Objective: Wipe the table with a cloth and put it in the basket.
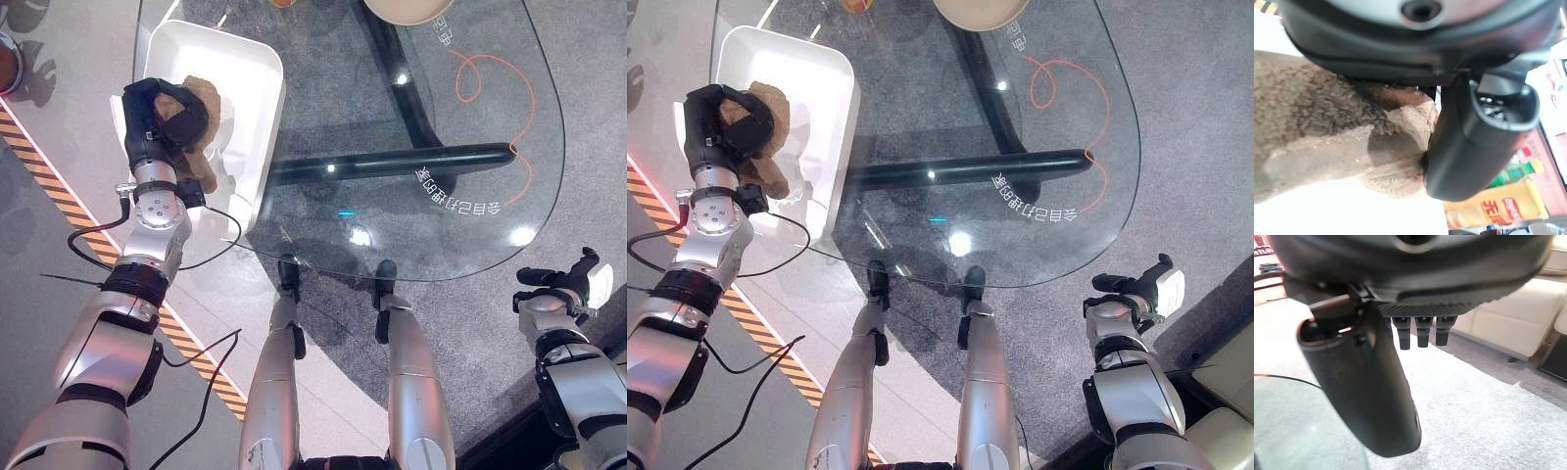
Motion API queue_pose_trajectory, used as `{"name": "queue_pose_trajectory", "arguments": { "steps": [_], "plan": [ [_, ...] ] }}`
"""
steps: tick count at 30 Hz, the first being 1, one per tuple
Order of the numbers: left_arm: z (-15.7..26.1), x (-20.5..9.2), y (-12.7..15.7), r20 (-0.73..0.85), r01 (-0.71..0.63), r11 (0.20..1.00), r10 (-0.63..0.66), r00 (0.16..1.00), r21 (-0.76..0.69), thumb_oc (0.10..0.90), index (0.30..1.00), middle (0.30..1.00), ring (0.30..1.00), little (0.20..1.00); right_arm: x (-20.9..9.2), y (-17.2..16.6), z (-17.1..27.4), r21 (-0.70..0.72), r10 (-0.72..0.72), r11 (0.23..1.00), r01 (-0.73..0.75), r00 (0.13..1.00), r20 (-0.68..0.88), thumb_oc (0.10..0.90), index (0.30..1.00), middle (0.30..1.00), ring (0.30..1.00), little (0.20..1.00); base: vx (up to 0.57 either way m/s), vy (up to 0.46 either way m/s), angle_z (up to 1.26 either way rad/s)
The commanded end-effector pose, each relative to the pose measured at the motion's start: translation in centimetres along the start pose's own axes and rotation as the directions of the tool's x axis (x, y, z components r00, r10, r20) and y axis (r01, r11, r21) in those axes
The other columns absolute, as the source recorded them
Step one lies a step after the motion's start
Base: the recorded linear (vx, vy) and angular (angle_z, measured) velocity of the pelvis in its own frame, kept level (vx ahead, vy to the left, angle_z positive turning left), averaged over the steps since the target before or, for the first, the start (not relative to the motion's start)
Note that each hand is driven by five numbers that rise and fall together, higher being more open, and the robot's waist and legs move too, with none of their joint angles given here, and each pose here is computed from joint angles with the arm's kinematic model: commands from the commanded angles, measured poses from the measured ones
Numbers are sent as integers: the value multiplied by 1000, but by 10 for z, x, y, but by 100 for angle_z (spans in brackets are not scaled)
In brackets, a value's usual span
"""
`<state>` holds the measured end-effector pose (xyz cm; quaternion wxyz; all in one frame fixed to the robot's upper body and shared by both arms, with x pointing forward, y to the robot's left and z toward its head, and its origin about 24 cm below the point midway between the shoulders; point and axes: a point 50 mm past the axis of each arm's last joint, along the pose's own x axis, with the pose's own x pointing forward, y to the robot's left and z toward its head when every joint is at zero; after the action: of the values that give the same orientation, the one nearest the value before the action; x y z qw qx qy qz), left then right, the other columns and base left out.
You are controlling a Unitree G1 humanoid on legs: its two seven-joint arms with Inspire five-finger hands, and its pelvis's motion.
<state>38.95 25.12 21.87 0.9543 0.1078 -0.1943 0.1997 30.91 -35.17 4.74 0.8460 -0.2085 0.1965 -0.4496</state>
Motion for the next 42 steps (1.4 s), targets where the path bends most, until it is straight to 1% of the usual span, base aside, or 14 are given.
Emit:
{"name": "queue_pose_trajectory", "arguments": {
  "steps": [1,10,19,25,26,27,28,29,30,42],
  "plan": [
    [75,32,32,229,-173,984,178,957,-41,100,300,300,300,200,15,-34,-13,-87,-76,994,73,997,-33,800,900,900,900,900,-4,26,-5],
    [71,37,29,179,-175,982,161,971,65,100,300,300,300,200,11,-23,-24,-160,19,987,-31,997,-73,800,900,900,900,900,6,10,-2],
    [63,37,19,126,-137,988,127,984,74,100,300,300,300,200,6,-13,-24,-173,71,981,-84,994,-81,800,900,900,900,900,0,0,0],
    [58,36,15,109,-114,990,105,989,82,100,300,300,300,200,5,-11,-25,-173,73,981,-85,994,-80,800,900,900,900,900,0,0,0],
    [57,36,14,106,-111,990,102,989,82,281,455,455,455,381,5,-10,-25,-172,72,981,-85,994,-79,800,900,900,900,900,0,0,0],
    [56,36,14,103,-109,991,100,990,84,410,566,566,566,510,5,-10,-25,-171,71,982,-84,994,-79,800,900,900,900,900,0,0,0],
    [55,36,13,102,-107,991,98,990,85,556,691,691,691,656,5,-10,-25,-170,70,982,-83,994,-78,800,900,900,900,900,0,0,0],
    [55,36,13,102,-107,991,98,990,85,556,691,691,691,656,5,-10,-25,-170,70,982,-83,994,-78,800,900,900,900,900,0,0,0],
    [55,36,13,98,-108,990,100,990,85,800,900,900,900,900,5,-10,-23,-170,70,982,-82,995,-75,800,900,900,900,900,0,0,0],
    [56,36,14,103,-117,991,109,989,72,800,900,900,900,900,5,-11,-22,-167,67,983,-77,996,-65,800,900,900,900,900,0,0,0]
  ]
}}
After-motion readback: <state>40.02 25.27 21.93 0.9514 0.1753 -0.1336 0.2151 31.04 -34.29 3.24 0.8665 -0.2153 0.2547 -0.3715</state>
